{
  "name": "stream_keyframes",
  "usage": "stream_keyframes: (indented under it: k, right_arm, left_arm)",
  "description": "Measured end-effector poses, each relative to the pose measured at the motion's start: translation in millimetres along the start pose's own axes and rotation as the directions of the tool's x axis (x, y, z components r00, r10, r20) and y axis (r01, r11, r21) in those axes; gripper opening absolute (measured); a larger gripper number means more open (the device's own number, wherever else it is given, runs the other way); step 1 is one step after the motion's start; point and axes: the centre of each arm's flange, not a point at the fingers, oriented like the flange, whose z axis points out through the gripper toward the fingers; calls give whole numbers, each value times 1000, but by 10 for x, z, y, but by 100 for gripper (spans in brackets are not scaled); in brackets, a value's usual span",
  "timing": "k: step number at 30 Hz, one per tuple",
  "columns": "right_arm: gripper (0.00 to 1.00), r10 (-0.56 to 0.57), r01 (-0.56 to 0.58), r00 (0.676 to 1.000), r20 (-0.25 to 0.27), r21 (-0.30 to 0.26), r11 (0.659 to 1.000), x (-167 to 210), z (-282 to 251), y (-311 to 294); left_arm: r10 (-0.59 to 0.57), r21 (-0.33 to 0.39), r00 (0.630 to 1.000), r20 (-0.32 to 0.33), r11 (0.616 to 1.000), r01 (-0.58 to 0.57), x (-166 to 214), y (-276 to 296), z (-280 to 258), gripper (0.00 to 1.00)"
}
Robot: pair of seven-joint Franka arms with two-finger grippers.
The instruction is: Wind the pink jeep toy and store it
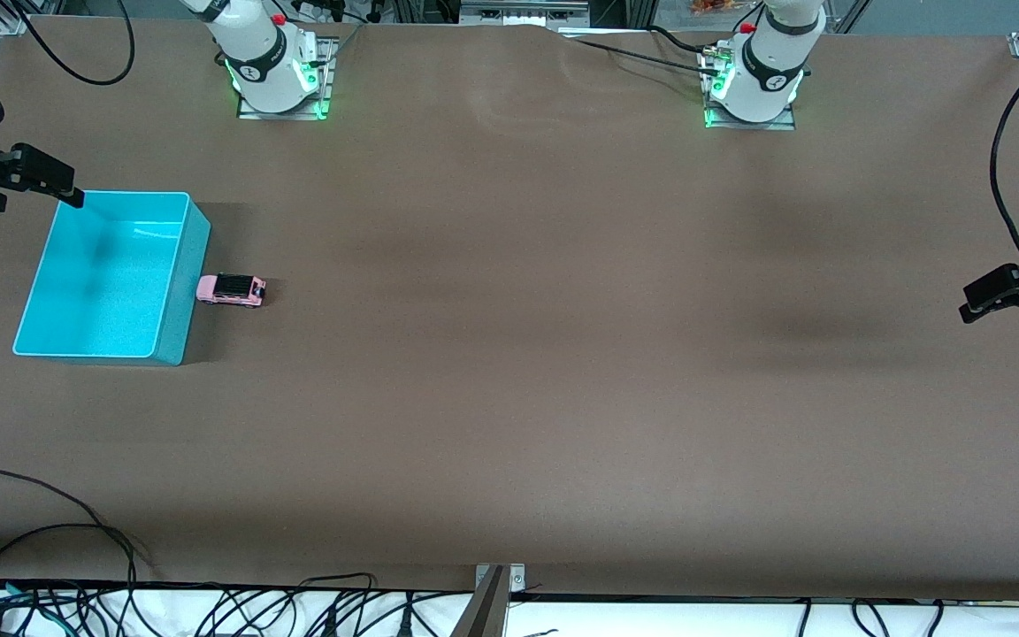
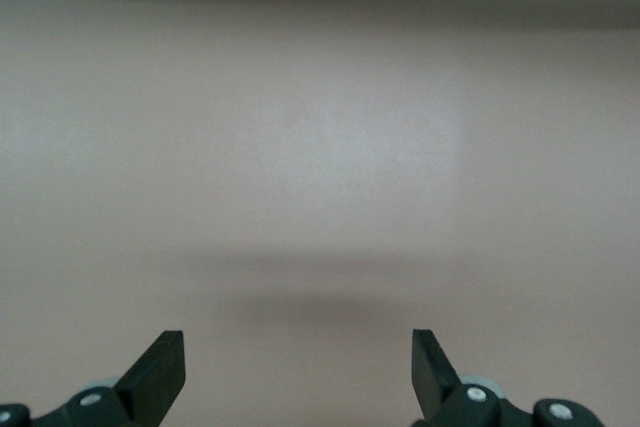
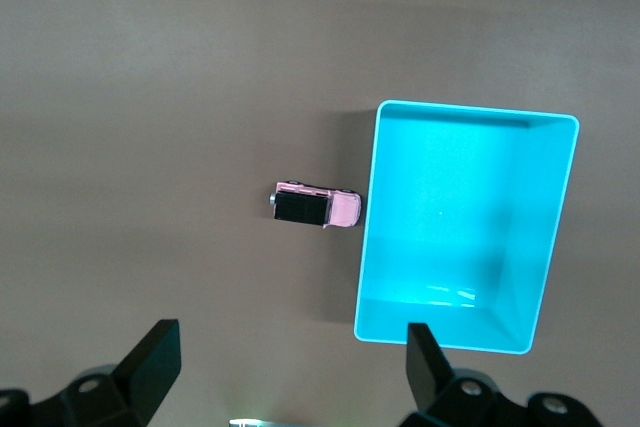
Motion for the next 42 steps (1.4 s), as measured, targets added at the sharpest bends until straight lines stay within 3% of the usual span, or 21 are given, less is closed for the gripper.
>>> stream_keyframes:
  k: [13,31,42]
  right_arm:
    - [100,68,-68,997,23,0,998,-44,-31,-125]
    - [100,45,-45,996,75,-4,999,21,200,-348]
    - [100,31,-31,997,65,-5,1000,126,524,-429]
  left_arm:
    - [-86,-82,996,7,993,86,-104,-144,-134,100]
    - [-76,-65,997,15,995,77,-399,7,-278,100]
    - [-79,-64,997,15,995,80,-401,-12,-280,100]
